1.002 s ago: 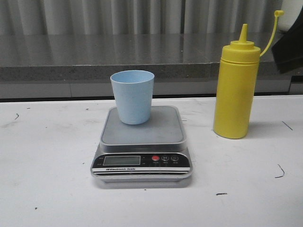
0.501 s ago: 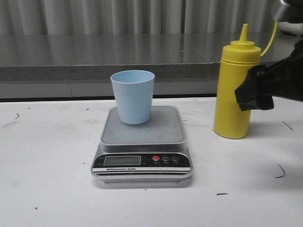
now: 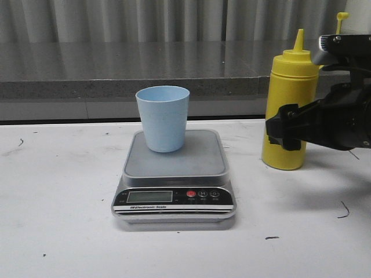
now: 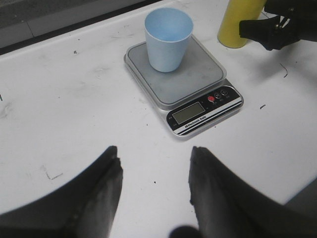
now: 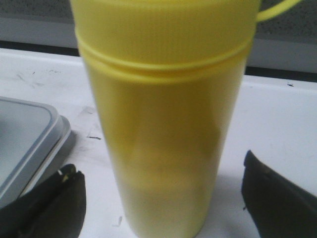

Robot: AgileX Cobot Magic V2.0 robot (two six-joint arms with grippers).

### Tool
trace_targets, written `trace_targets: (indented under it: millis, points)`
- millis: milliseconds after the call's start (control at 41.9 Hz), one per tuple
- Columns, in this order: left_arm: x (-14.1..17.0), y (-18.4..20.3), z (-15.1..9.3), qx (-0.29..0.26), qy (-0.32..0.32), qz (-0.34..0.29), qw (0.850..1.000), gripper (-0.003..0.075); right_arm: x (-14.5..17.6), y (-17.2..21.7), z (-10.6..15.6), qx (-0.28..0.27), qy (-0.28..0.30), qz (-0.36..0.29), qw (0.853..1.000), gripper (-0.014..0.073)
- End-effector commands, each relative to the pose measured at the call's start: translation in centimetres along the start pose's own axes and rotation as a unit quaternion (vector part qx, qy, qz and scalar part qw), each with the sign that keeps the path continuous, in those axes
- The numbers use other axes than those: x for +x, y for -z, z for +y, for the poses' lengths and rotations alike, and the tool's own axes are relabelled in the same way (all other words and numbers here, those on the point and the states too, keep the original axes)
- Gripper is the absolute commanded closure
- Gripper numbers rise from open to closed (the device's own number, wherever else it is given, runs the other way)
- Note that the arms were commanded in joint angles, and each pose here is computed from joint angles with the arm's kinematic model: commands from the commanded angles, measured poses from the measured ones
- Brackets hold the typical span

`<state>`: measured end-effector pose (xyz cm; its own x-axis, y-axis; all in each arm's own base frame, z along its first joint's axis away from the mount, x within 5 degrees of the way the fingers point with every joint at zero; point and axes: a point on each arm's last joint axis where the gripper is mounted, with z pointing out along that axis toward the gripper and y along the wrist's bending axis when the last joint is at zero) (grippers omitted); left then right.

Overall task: Pour seasoning into cup on scale with both arms
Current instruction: 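Move the right gripper to the yellow squeeze bottle and grasp it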

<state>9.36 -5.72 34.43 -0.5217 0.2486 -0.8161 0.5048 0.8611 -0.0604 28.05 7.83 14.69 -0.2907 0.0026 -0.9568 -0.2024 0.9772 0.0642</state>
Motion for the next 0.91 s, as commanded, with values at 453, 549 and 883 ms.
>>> trace_targets:
  millis: [453,549,883]
  points:
    - [-1.2,0.6,-0.2,0.006,0.004,-0.048,0.999,0.0407,-2.2,-3.3,-0.1,0.003,-0.004,-0.125,0.992,-0.0059]
    - [-1.2,0.6,-0.2,0.006,0.004,-0.048,0.999,0.0407,-2.3,-4.1,-0.1,0.003,-0.004,-0.129,0.992,-0.0059]
    - [-1.2,0.6,-0.2,0.006,0.004,-0.048,0.999,0.0407,-1.8,-5.0,-0.1,0.006,-0.006,-0.121,0.993,0.0002]
